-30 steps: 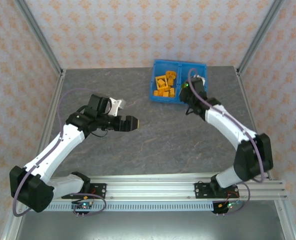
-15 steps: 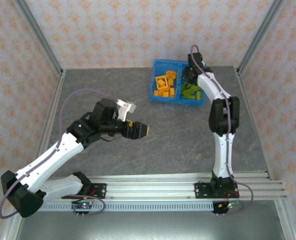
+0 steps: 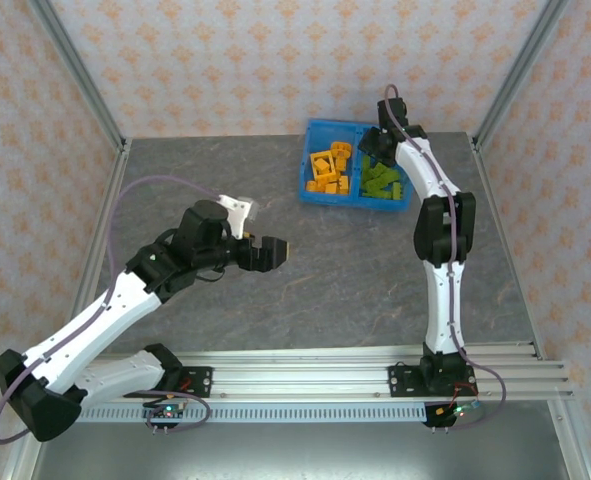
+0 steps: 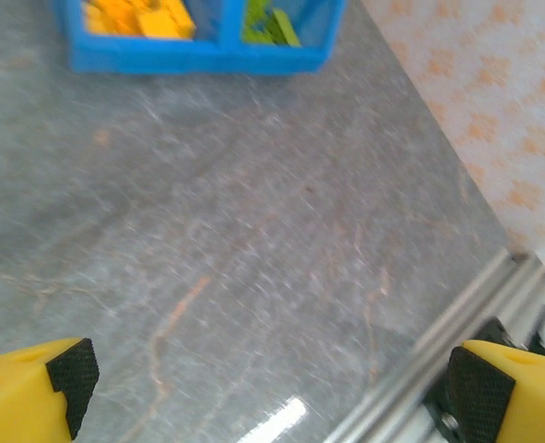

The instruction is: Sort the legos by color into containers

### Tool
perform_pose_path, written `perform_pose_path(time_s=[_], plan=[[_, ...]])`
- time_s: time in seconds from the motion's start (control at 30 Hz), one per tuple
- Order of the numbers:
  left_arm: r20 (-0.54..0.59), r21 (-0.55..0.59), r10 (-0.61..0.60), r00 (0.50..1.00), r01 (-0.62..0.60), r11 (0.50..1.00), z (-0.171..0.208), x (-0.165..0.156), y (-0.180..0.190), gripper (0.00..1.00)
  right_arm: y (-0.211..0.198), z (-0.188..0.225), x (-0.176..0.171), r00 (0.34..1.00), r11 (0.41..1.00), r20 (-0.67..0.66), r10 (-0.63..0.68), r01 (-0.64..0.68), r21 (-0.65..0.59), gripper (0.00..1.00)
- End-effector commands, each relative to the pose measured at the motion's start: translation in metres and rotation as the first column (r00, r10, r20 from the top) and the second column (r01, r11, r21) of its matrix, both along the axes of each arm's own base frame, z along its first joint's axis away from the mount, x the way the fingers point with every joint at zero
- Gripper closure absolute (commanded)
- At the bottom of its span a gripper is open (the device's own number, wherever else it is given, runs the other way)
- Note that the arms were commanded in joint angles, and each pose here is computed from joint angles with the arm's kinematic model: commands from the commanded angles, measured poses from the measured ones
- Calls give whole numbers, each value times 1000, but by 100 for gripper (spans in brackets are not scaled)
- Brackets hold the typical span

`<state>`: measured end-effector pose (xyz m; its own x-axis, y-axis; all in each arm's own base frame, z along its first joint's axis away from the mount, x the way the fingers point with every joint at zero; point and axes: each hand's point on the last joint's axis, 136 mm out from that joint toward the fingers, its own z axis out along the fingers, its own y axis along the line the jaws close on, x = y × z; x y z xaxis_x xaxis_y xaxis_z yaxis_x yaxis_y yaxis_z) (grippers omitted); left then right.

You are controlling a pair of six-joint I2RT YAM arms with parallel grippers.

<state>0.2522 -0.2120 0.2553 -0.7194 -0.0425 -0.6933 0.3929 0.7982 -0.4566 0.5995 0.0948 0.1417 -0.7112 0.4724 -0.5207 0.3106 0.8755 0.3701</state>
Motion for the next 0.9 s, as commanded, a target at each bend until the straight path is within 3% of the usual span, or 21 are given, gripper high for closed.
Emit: perform_pose_path(time_s=[0.0, 0.07, 0.13, 0.33, 0.5, 0.6, 0.67, 0.73, 0.87], plan=[[148, 62, 237, 960, -248, 967, 8, 24, 41, 0, 2, 51, -24, 998, 999, 41, 40, -41, 19, 44], [209, 101, 351, 913, -377, 921, 5, 31, 67, 0, 5, 40, -40, 998, 998, 13, 58, -58, 23, 44], [291, 150, 452, 843, -507, 849, 1, 34, 99, 0, 1, 49, -59, 996, 998, 82, 38, -42, 38, 43], [498, 298, 549, 671, -727, 618, -22, 32, 164, 0, -27, 61, -154, 980, 998, 196, 42, -33, -51, 34], [558, 425, 545, 625, -780, 460, -53, 23, 194, 0, -60, 73, -237, 943, 971, 321, 86, -7, -240, 19], [591, 458, 544, 595, -803, 381, -60, 18, 207, 0, -97, 68, -269, 921, 916, 388, 26, 134, -379, 10], [615, 461, 532, 582, -813, 356, -64, 17, 212, 0, -118, 64, -279, 889, 875, 455, -52, 260, -408, 7], [608, 458, 536, 586, -810, 365, -69, 19, 215, 0, -131, 50, -281, 864, 832, 499, -75, 329, -446, 5], [620, 410, 531, 578, -815, 409, -78, 31, 220, 0, -134, 8, -261, 898, 789, 436, -61, 311, -529, 1]])
